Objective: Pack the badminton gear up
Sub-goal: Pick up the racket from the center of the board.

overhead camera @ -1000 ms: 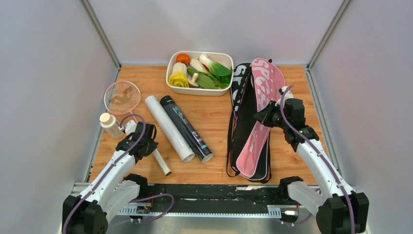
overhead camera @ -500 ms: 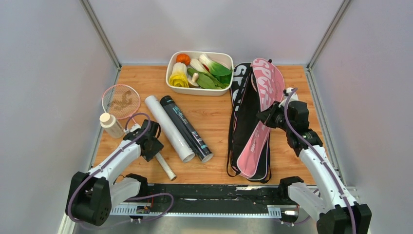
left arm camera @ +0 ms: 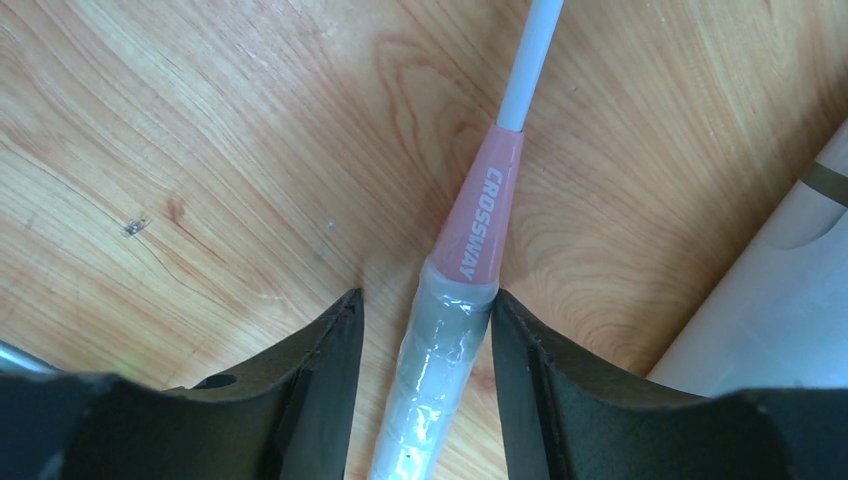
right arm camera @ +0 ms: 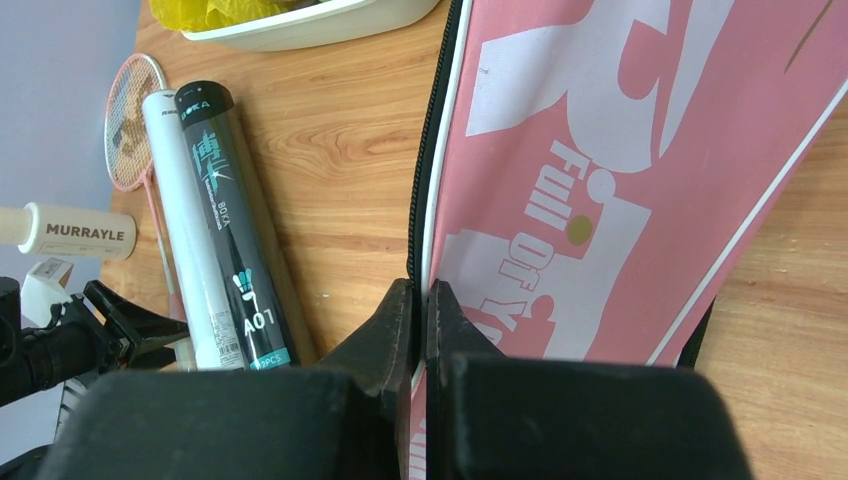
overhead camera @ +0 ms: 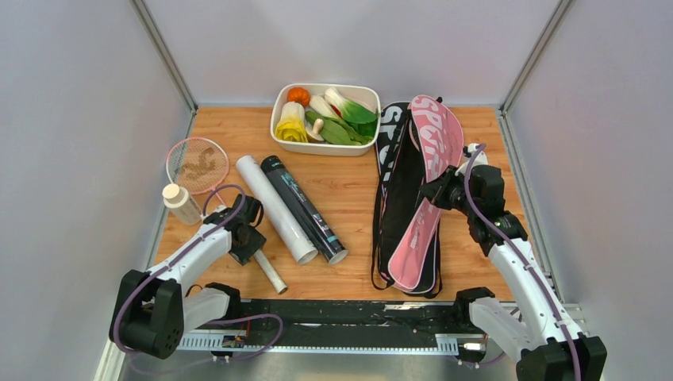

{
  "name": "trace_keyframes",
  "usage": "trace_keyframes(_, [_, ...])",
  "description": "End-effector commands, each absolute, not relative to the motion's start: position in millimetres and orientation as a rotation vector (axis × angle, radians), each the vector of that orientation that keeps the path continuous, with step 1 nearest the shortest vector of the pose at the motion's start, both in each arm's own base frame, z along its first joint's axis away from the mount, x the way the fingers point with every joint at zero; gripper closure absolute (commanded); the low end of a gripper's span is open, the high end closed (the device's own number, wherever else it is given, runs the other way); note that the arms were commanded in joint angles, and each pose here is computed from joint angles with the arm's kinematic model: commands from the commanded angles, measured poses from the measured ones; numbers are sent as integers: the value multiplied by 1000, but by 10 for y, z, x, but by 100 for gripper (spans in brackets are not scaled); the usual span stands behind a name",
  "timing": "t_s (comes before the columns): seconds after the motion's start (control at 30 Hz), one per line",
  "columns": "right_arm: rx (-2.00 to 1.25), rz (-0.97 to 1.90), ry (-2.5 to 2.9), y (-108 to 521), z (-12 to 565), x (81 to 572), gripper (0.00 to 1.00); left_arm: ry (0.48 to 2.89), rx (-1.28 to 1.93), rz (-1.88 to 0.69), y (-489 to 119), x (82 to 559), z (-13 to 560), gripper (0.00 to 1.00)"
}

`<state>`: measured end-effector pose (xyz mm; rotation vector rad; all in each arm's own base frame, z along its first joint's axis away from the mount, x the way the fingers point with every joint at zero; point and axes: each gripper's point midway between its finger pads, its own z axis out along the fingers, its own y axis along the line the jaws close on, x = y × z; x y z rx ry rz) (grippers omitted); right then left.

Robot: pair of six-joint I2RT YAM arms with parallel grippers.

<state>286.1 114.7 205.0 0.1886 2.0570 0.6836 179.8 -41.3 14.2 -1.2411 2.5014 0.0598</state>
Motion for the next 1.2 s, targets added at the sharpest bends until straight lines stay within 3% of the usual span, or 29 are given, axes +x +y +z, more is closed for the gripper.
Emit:
trace_keyframes(0.0, [132,682,1892,1138,2576,2978,100,2514,-1288,62,-435,1766,-18,46])
trace_keyframes(0.13, [131,681,1891,1138,2592,2982,100,2527,-1270,65,-439,1774,-85,52])
trace_keyframes(0.23, [130,684,1891,1144,2598,2983,100,2540,-1270,62,-449,1754,-106,63])
trace_keyframes(0.33, [132,683,1892,1142,2597,2986,100,2515,-1254,54,-435,1805,-38,95])
trace_keyframes(0.4, [131,683,1891,1142,2607,2984,100,2474,-1240,54,-402,1885,77,99])
trace_keyframes(0.7, [126,666,1890,1114,2624,2946,100,2161,-1146,-20,-232,2411,994,100])
trace_keyframes(1.17, [130,660,1901,1107,2595,2940,100,2025,-1040,8,-70,2562,1767,100])
